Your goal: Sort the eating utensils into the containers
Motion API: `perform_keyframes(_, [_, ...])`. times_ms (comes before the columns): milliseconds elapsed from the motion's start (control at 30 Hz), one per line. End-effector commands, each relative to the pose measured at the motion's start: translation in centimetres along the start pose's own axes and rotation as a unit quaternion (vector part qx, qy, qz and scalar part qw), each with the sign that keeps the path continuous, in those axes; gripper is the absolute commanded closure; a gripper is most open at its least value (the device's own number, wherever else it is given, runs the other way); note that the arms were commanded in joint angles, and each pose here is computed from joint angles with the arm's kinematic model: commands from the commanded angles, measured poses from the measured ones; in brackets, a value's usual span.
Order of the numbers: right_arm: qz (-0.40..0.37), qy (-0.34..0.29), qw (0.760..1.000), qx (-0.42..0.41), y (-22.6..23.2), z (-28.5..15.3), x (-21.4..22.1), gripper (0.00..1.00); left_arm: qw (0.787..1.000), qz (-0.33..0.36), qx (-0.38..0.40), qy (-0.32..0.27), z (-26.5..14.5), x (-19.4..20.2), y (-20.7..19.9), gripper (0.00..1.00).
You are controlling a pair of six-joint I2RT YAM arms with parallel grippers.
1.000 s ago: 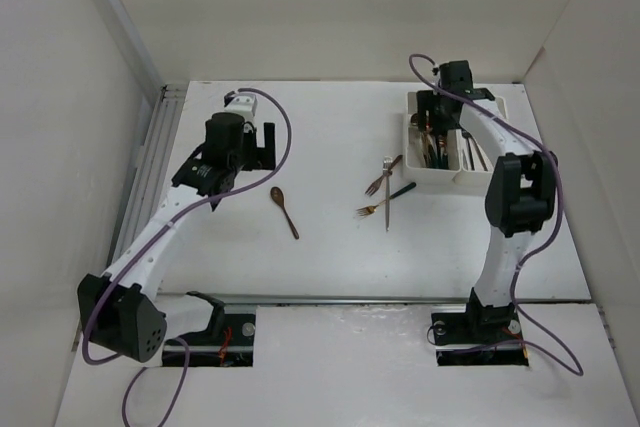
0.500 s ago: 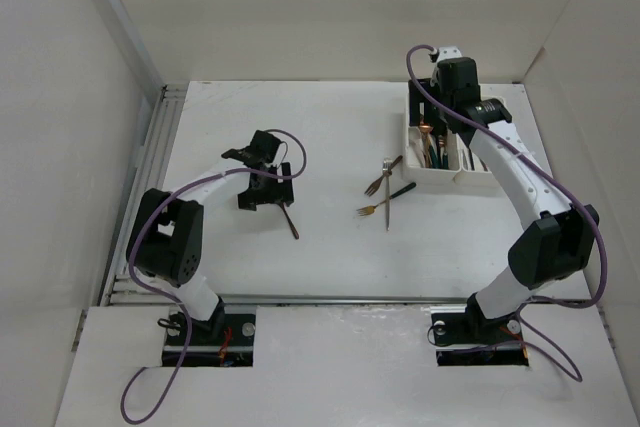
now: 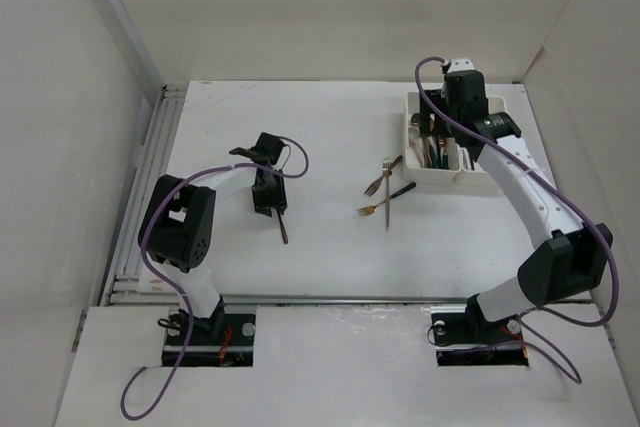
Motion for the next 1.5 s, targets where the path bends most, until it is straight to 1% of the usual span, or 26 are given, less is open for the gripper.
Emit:
perform_keyframes(0, [0.003,-0.037,0.999,0.014,-0.3,-1.2,-1.1,0.13,0.997,-0.008,0.016,0.072,2.5,1.9,-0.2,0.71])
perform_keyframes(67, [0.003,-0.039,0.999,0.019,-0.4,-1.2,-1.1,0.13,0.997,-0.003,0.023,0.068,2.6,1.8,-0.3,0.85])
perform_keyframes(100, [0.005,-0.043,0.999,0.018,-0.5,-1.5,-1.3,0.13,0.997,-0.003,0.026,0.074,2.8,1.9,-0.3,1.00])
perform_keyframes(167, [0.007,-0.047,0.999,0.016,-0.5,-1.8,-1.4,0.13,0.997,0.002,0.022,0.067,2.8,1.8,-0.3,1.00])
perform_keyframes(267, [0.003,-0.063,0.998,0.002,-0.4,-2.5,-2.4,0.13,0.998,0.004,0.046,0.033,1.8,-0.3,-0.7,1.00])
perform_keyframes(300, [-0.005,-0.063,0.998,-0.017,0.1,-2.8,-2.5,0.13,0.998,0.006,0.065,-0.012,0.0,-2.9,-0.9,1.00])
perform_keyframes(367, [-0.028,-0.076,0.996,-0.039,0.9,-3.2,-3.1,0.13,0.992,0.019,0.100,-0.075,-2.7,-6.2,-1.3,1.00])
perform_keyframes(400, [-0.042,-0.081,0.993,-0.071,2.1,-3.7,-3.2,0.13,0.980,0.031,0.128,-0.148,-6.0,-9.3,-1.9,1.00])
perform_keyframes(467, [-0.062,-0.099,0.987,-0.113,3.4,-4.2,-3.8,0.08,0.960,0.061,0.140,-0.235,-10.0,-12.0,-2.1,1.00])
perform_keyframes(500, [-0.083,-0.106,0.981,-0.137,4.2,-4.4,-4.2,0.08,0.940,0.081,0.155,-0.294,-12.3,-13.5,-2.5,1.00])
perform_keyframes(533, [-0.097,-0.113,0.969,-0.198,5.7,-5.4,-4.6,0.06,0.914,0.100,0.163,-0.359,-16.2,-14.5,-2.7,1.00])
perform_keyframes(600, [-0.116,-0.124,0.947,-0.271,7.4,-5.7,-5.3,0.05,0.877,0.141,0.161,-0.431,-19.8,-15.3,-2.8,1.00])
perform_keyframes(633, [-0.127,-0.121,0.925,-0.338,8.7,-6.4,-5.0,0.05,0.848,0.157,0.165,-0.479,-22.6,-15.4,-2.9,1.00])
perform_keyframes(700, [-0.135,-0.153,0.891,-0.405,11.1,-7.6,-5.7,0.05,0.818,0.183,0.168,-0.518,-25.1,-15.2,-2.9,1.00])
perform_keyframes(767, [-0.108,-0.167,0.873,-0.445,13.2,-9.1,-5.7,0.05,0.790,0.192,0.170,-0.557,-27.8,-14.5,-2.9,1.00])
perform_keyframes(800, [-0.088,-0.184,0.865,-0.458,13.8,-8.9,-6.2,0.05,0.786,0.193,0.170,-0.562,-28.3,-14.3,-2.8,1.00])
perform_keyframes(833, [-0.056,-0.167,0.858,-0.483,14.9,-8.9,-5.7,0.05,0.779,0.193,0.170,-0.572,-28.9,-14.1,-2.8,1.00])
perform_keyframes(933, [-0.021,-0.159,0.823,-0.545,17.3,-9.4,-5.5,0.05,0.757,0.205,0.190,-0.590,-30.3,-12.8,-4.3,1.00])
perform_keyframes(1000, [-0.013,-0.153,0.816,-0.557,18.3,-9.4,-5.1,0.05,0.741,0.208,0.194,-0.608,-31.1,-12.1,-4.7,1.00])
perform_keyframes(1033, [-0.007,-0.164,0.806,-0.568,18.8,-10.2,-5.5,0.05,0.740,0.212,0.200,-0.606,-31.2,-11.9,-5.2,1.00])
perform_keyframes(1067, [0.006,-0.155,0.803,-0.575,19.2,-10.0,-5.4,0.05,0.737,0.208,0.195,-0.612,-31.6,-11.7,-5.1,1.00])
perform_keyframes(1100, [0.005,-0.156,0.790,-0.592,19.6,-10.0,-5.4,0.05,0.740,0.211,0.199,-0.607,-31.2,-11.5,-5.4,1.00])
perform_keyframes(1233, [0.018,-0.143,0.788,-0.599,20.3,-9.3,-5.5,0.06,0.739,0.211,0.199,-0.608,-31.3,-10.9,-5.5,1.00])
perform_keyframes(1333, [0.025,-0.128,0.787,-0.603,21.1,-8.5,-5.4,0.10,0.745,0.213,0.202,-0.599,-30.8,-10.7,-5.7,1.00])
perform_keyframes(1367, [0.025,-0.129,0.787,-0.603,21.3,-8.4,-5.5,0.14,0.748,0.213,0.202,-0.595,-30.4,-10.7,-5.7,1.00])
perform_keyframes(1467, [0.034,-0.109,0.792,-0.600,22.0,-7.1,-4.9,0.29,0.745,0.212,0.209,-0.597,-30.8,-10.3,-6.0,1.00])
Point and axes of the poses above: each gripper's point midway between its finger pads, its own z axis out along the fingers, its own y axis along the line the jaws close on, x = y × z, the point moved 10 cm from there along -z, back along the fingers, and after that the axes turned 14 degrees about z, right-handed, at the moved point
